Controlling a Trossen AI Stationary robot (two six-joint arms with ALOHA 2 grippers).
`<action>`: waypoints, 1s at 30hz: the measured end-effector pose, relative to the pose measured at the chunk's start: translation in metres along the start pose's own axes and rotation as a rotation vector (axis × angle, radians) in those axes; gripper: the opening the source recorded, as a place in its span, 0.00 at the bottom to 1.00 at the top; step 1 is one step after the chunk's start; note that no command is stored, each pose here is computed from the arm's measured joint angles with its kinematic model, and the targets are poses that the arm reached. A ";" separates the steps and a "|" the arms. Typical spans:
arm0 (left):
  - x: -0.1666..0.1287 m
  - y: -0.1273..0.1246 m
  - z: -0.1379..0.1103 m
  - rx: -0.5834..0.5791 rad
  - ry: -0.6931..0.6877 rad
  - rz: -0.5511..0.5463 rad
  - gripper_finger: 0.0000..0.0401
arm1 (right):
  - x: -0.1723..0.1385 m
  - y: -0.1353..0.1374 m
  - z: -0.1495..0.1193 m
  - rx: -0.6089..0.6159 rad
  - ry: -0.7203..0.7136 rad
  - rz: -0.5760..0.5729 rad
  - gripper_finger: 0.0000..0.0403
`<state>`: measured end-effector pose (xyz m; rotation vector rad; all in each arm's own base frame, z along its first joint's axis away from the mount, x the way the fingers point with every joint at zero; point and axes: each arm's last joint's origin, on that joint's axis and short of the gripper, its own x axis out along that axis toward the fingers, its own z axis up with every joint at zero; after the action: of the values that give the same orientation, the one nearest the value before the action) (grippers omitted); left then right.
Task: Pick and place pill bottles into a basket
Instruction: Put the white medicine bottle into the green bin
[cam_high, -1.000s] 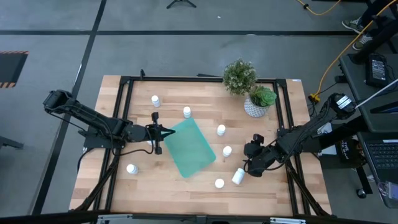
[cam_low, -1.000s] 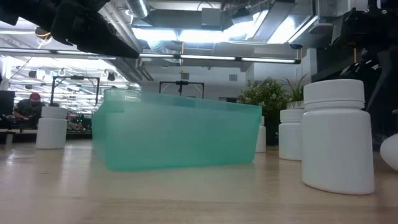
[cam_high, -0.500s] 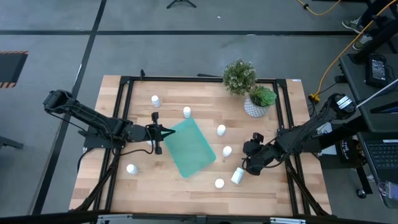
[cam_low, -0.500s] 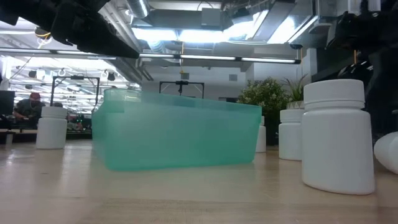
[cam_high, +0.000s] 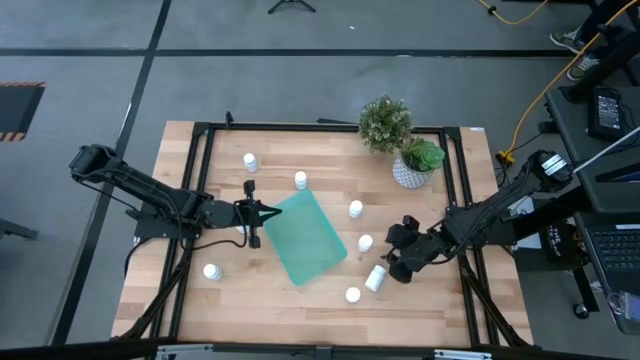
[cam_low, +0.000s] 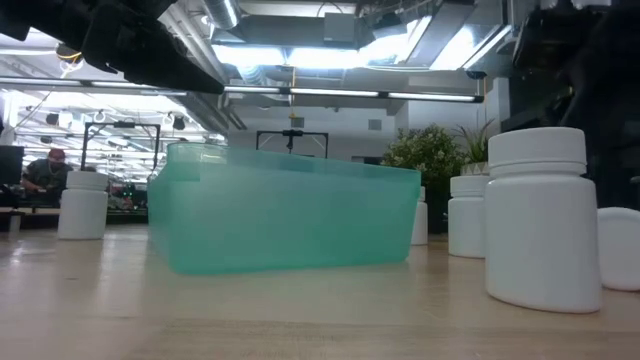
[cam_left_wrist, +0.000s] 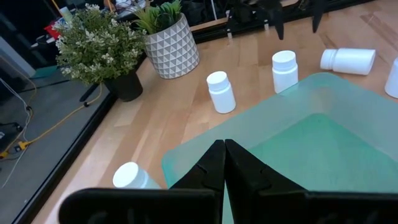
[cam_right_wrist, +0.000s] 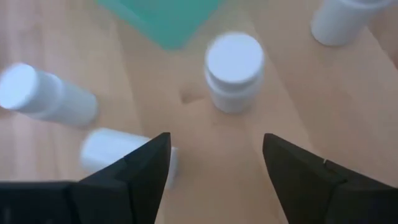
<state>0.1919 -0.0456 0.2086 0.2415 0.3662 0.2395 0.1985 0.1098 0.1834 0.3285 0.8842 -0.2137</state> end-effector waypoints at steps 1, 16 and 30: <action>0.000 0.000 0.000 0.000 0.000 0.000 0.01 | 0.000 0.001 0.001 0.007 -0.011 0.012 0.64; 0.000 0.000 0.000 -0.003 -0.004 0.001 0.01 | -0.015 0.029 0.025 0.018 -0.139 0.214 0.64; 0.000 0.001 0.005 -0.013 -0.045 0.004 0.01 | -0.050 0.068 0.055 0.117 -0.040 0.182 0.53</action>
<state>0.1936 -0.0461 0.2133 0.2342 0.3197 0.2401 0.2288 0.1555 0.2681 0.5094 0.7985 -0.1029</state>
